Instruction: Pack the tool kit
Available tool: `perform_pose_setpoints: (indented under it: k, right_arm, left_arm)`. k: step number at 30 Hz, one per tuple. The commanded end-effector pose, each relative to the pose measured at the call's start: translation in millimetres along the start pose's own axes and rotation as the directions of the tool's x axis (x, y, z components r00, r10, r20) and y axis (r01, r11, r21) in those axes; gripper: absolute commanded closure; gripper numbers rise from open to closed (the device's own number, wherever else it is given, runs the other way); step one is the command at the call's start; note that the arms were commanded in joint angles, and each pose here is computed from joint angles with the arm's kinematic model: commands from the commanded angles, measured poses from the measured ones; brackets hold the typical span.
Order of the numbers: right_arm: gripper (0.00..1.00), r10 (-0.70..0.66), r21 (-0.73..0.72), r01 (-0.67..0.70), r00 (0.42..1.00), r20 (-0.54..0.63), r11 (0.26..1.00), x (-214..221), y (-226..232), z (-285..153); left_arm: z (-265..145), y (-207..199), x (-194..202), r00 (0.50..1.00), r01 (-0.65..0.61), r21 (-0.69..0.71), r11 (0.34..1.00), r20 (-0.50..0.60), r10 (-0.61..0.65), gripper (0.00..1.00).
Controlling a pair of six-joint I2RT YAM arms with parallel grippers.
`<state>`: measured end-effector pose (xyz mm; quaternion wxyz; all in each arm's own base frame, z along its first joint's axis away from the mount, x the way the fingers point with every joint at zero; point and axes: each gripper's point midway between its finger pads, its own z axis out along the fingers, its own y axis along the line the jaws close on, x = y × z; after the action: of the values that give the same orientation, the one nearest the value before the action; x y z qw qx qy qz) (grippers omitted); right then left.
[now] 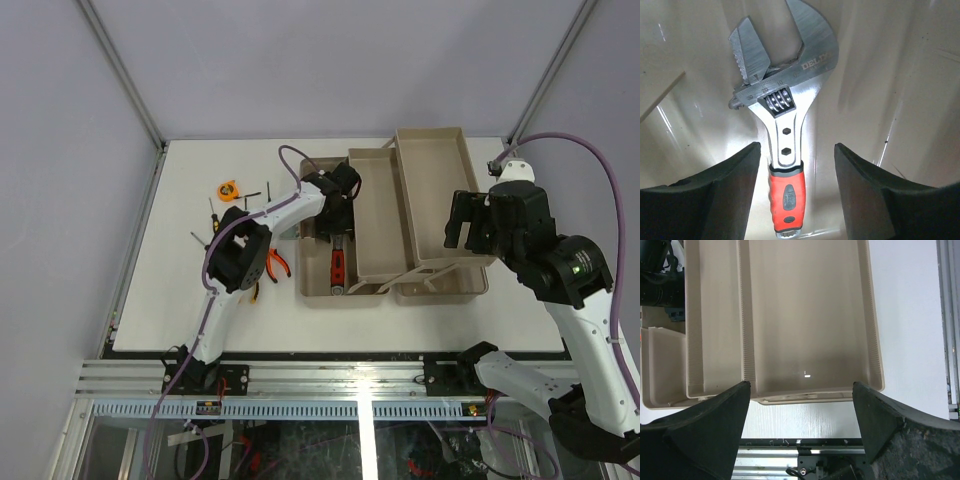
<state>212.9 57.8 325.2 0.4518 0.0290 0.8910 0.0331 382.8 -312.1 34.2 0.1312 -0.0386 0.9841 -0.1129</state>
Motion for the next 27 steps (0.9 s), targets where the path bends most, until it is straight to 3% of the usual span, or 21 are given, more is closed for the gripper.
perform_pose_setpoints:
  k: [1,7,11,13,16,23,27]
  right_arm:
    - [0.10,0.027,-0.013,-0.026,0.998,0.051,1.000,-14.5,3.2,-3.6]
    - [0.10,0.021,-0.026,-0.020,0.998,0.053,0.999,-18.7,8.3,0.7]
    - [0.10,0.021,-0.036,-0.019,0.998,0.059,0.999,-22.2,11.6,2.5]
    - [0.10,0.023,-0.042,-0.021,0.998,0.058,0.999,-22.9,13.5,3.3]
    - [0.10,0.029,-0.049,-0.027,0.998,0.053,0.998,-21.4,14.7,3.3]
    - [0.10,0.049,-0.039,-0.047,0.997,0.060,0.998,-14.8,7.2,-4.5]
    - [0.10,0.047,-0.022,-0.046,0.997,0.064,0.999,-13.5,1.4,-9.8]
  left_arm:
    - [-50.7,-21.3,-36.5,0.985,-0.030,0.054,0.998,0.171,0.020,0.39]
    - [-92.2,-17.5,-48.7,0.966,-0.018,0.053,0.998,0.258,0.004,0.39]
    - [-98.5,-13.4,-45.1,0.967,-0.012,0.054,0.998,0.256,-0.003,0.61]
    - [-95.7,-11.7,-42.2,0.969,-0.014,0.052,0.999,0.247,0.001,0.81]
    - [-91.1,-10.6,-38.4,0.973,-0.018,0.051,0.999,0.233,0.005,0.92]
    - [-81.7,-5.0,-37.1,0.974,-0.026,0.024,0.999,0.226,0.020,0.94]
    - [-104.8,5.0,-58.0,0.959,-0.008,0.033,0.999,0.285,-0.001,0.93]
